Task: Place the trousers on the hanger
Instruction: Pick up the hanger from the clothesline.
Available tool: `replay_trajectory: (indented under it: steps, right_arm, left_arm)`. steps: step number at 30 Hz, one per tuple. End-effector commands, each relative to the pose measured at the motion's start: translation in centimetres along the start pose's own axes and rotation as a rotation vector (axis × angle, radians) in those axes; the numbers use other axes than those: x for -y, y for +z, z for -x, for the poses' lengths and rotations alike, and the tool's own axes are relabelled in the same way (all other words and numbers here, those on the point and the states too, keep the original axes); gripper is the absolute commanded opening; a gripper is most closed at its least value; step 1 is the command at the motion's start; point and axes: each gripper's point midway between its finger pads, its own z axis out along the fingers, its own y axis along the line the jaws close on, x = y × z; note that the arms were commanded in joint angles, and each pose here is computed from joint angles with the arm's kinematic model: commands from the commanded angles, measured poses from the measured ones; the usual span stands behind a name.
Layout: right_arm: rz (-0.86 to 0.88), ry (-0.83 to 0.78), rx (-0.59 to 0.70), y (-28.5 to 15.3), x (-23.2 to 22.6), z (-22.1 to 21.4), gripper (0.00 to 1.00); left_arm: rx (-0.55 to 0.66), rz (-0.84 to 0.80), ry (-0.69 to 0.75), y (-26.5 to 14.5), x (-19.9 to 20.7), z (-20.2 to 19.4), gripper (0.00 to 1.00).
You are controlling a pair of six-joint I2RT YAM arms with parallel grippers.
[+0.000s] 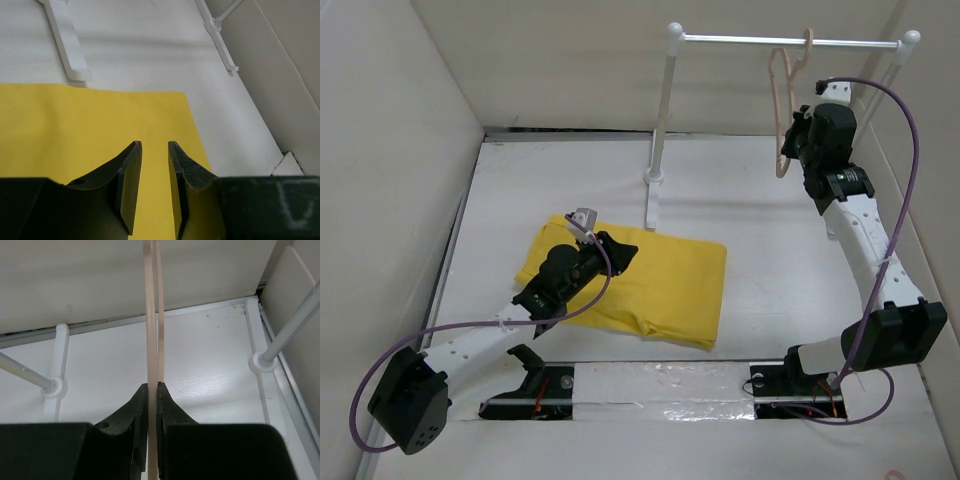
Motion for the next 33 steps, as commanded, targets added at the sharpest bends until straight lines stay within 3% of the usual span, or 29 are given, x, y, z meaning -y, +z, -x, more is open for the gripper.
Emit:
replay_trajectory:
  steps: [1,2,9,12,16,20,23,29,33]
  right_arm:
    - [0.064,0.015,0.112,-1.0,-0.8,3.0,0.04]
    - [0.060,0.022,0.143,-1.7,-0.6,4.0,0.00]
    - [0.024,0.062,0.315,-6.5,0.6,8.9,0.00]
    - [0.037,0.061,0.336,-7.6,0.7,9.1,0.00]
    - [0.036,0.055,0.272,-7.8,1.0,6.6,0.00]
    - [0.043,0.058,0.184,-8.0,1.3,0.9,0.00]
    - [0.049,0.073,0.187,-9.5,1.7,-1.2,0.00]
    - [0.099,0.099,0.013,-10.6,0.1,-11.5,0.00]
    - [0.118,0.103,-0.073,-11.6,-0.9,-17.1,0.00]
  left_arm:
    - [0.067,-0.057,0.015,-0.2,1.7,2.1,0.25]
    - [0.073,-0.047,0.011,-0.1,1.5,2.2,0.25]
    - [0.071,-0.060,0.012,-0.2,1.6,2.0,0.24]
    - [0.066,-0.068,0.012,-0.1,1.8,2.0,0.24]
    - [0.058,-0.071,0.016,0.2,1.7,1.6,0.26]
    - [0.055,-0.058,0.021,0.4,1.4,1.5,0.28]
    - [0.085,-0.051,0.020,0.2,1.0,1.7,0.35]
    - [0.075,-0.071,0.031,1.3,1.4,1.6,0.40]
    - [0.018,-0.102,0.027,2.9,4.5,0.9,0.40]
